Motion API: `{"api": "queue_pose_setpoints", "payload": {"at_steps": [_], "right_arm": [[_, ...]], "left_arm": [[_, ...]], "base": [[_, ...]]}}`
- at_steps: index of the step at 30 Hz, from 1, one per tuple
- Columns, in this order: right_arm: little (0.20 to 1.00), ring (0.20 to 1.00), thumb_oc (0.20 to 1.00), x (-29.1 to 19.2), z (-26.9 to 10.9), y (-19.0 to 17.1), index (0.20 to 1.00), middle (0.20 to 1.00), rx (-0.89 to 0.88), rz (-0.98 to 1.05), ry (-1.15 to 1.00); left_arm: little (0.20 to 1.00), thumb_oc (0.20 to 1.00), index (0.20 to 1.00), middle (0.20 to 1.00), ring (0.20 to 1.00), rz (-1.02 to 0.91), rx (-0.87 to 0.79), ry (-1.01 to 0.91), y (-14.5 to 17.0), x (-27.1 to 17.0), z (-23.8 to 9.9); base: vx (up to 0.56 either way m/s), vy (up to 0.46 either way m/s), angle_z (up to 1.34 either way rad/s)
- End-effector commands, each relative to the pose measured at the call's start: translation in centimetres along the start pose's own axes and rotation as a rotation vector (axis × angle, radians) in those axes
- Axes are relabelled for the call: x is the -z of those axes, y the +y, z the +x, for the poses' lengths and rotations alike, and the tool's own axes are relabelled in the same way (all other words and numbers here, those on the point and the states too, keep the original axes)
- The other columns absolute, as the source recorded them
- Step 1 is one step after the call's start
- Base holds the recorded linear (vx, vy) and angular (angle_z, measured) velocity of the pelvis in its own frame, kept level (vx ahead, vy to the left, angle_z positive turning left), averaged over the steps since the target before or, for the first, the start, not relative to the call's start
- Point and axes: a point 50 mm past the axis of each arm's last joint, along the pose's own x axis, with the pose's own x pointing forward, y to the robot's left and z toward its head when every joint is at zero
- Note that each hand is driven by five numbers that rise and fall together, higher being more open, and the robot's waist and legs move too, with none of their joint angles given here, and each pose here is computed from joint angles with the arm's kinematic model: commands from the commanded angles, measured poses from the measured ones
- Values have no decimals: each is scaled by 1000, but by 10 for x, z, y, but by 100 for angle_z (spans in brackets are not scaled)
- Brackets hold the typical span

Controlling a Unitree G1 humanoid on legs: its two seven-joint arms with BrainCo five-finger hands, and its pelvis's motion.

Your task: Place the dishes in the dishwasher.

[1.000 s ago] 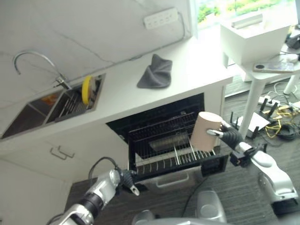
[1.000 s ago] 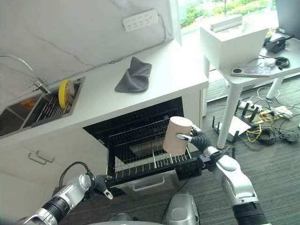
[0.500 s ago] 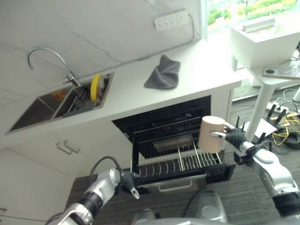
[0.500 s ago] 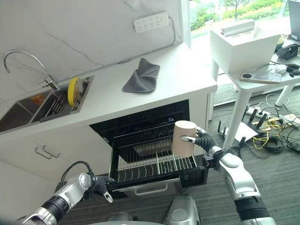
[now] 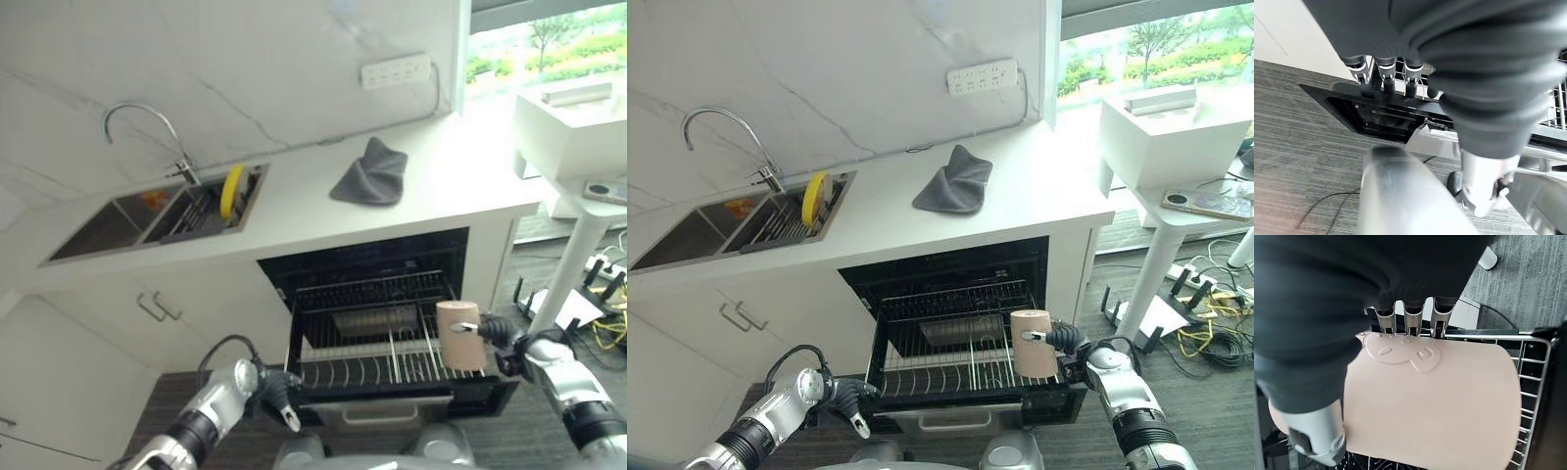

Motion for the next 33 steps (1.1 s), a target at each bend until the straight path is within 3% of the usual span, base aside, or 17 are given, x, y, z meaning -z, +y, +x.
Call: {"api": "queue_pose_setpoints", "payload": {"at_steps": [1, 5, 20, 21, 22, 27, 33], "right_arm": [[200, 200, 200, -47, 1, -19, 200, 200, 65, -36, -129], [200, 200, 200, -34, 1, -39, 200, 200, 144, -49, -30], [200, 200, 200, 1, -5, -61, 200, 200, 293, -110, 166], [633, 633, 633, 1, -6, -65, 633, 633, 337, -88, 162], [1000, 1000, 1000, 0, -6, -66, 1000, 1000, 342, -84, 159], [1000, 1000, 1000, -14, -3, -67, 1000, 1000, 349, -82, 124], [1000, 1000, 1000, -14, -7, -72, 1000, 1000, 360, -28, 97]], "left_arm": [[1000, 1000, 1000, 1000, 1000, -112, 630, 118, -142, 41, 8], [1000, 1000, 1000, 1000, 1000, -92, 677, 86, -149, 36, 4], [1000, 1000, 1000, 1000, 1000, -88, 770, 66, -175, 34, -6], [1000, 1000, 1000, 1000, 1000, -80, 772, 62, -174, 34, -7], [1000, 1000, 1000, 1000, 1000, -78, 773, 61, -174, 33, -7], [1000, 1000, 1000, 1000, 1000, -71, 749, 10, -171, 22, -4], [1000, 1000, 1000, 1000, 1000, -157, 594, -130, -154, 7, -5]], "base": [[52, 69, 16], [126, 103, 6], [136, 13, 6], [51, 5, 24], [44, 23, 28], [6, 38, -7], [3, 46, -5]]}}
